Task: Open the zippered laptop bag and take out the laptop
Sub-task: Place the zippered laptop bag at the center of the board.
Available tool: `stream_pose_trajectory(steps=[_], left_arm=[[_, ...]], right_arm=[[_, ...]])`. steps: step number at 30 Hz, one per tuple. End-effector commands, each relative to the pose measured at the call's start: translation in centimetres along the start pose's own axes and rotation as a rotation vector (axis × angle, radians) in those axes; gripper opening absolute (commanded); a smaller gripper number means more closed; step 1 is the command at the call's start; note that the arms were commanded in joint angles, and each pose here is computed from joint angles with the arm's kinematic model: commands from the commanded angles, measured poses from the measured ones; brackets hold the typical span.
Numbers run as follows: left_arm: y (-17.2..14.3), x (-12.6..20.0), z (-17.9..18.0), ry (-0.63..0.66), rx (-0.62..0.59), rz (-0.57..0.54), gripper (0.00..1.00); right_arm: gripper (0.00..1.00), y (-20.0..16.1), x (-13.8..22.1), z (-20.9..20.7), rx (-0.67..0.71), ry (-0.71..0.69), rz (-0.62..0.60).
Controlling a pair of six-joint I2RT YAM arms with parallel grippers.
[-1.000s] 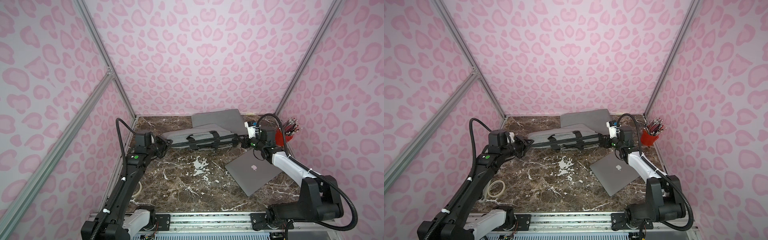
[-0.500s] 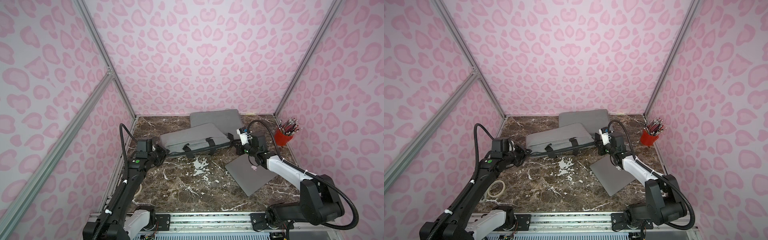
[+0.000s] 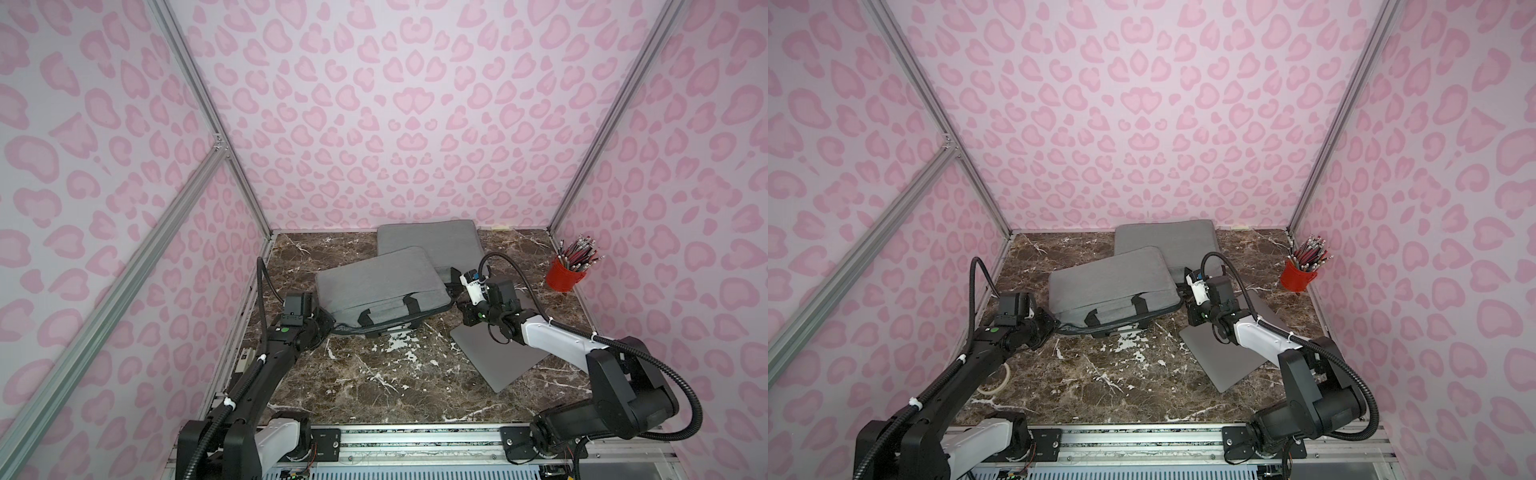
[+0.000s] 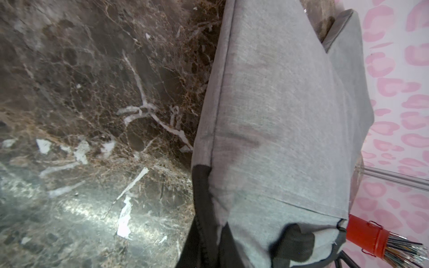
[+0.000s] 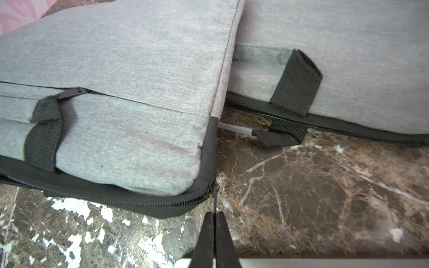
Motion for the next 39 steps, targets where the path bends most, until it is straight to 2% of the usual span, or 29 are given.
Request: stream_pose_trajectory(steps=[1,5,10,12,13,15,18,20,22,25,31,37,39], left_arm=[[0.8,-0.5,1.5,0.090,-0.022,-0.043,0.18],[0.4,-0.7,2.4,0.150,-0.022,-0.014,0.29],[0.1,-0.9,3.1,0.196,-0.021,0.010,0.30],[0.3,-0.7,2.6,0.184,-0.055,0.009,0.31],[0.6,-0.3,1.5,0.160,-0.120,-0.009,0.32],[1.3,1.1,-1.8,0.121,-0.299,-0.080,0.42],[0.5,3.1,-8.7,-0.018,-0.650,-0.176,0.50],[-1.9,3.9,-13.4,-0.174,-0.881,-0.196,0.53],[-4.7,4.0,-16.1,-0.295,-1.060,-0.199,0.56],[-9.0,2.8,-18.0,-0.370,-1.336,-0.209,0.59],[-14.9,-1.2,-18.7,-0.394,-1.641,-0.208,0.63],[-17.0,-4.7,-19.0,-0.236,-1.840,-0.258,0.67],[-17.6,-5.6,-19.1,-0.206,-1.868,-0.269,0.68]], right_arm=[[0.00,-0.5,-0.4,-1.3,-0.013,-0.081,0.004],[0.00,-1.0,-0.8,-1.0,-0.004,-0.080,0.021],[0.00,-1.7,-1.3,-0.9,0.000,-0.086,0.042],[0.00,-1.8,-1.3,-0.8,0.000,-0.084,0.047],[0.00,-1.8,-1.3,-0.7,0.001,-0.081,0.046],[0.00,-1.9,-1.3,-0.5,0.001,-0.077,0.050],[0.00,-1.9,-1.4,-0.2,0.001,-0.064,0.053],[0.00,-1.9,-1.4,0.0,0.002,-0.056,0.057],[0.00,-1.9,-1.4,0.2,0.004,-0.049,0.060],[0.00,-1.8,-1.2,0.3,0.003,-0.044,0.057],[0.00,-1.2,-1.0,0.7,-0.011,-0.010,0.052],[0.00,-1.1,-1.2,1.1,-0.032,0.023,0.056],[0.00,-0.9,-1.3,1.3,-0.033,0.031,0.054]])
Point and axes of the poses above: each gripper's point midway between its finger pads, its own x axis back along the fingers, its own z axis along the line the jaws close on, y = z × x, the point moved 2 cm from there along x, back along the fingers, and after that the axes turned 5 degrees about -x, right-handed, at the moved point
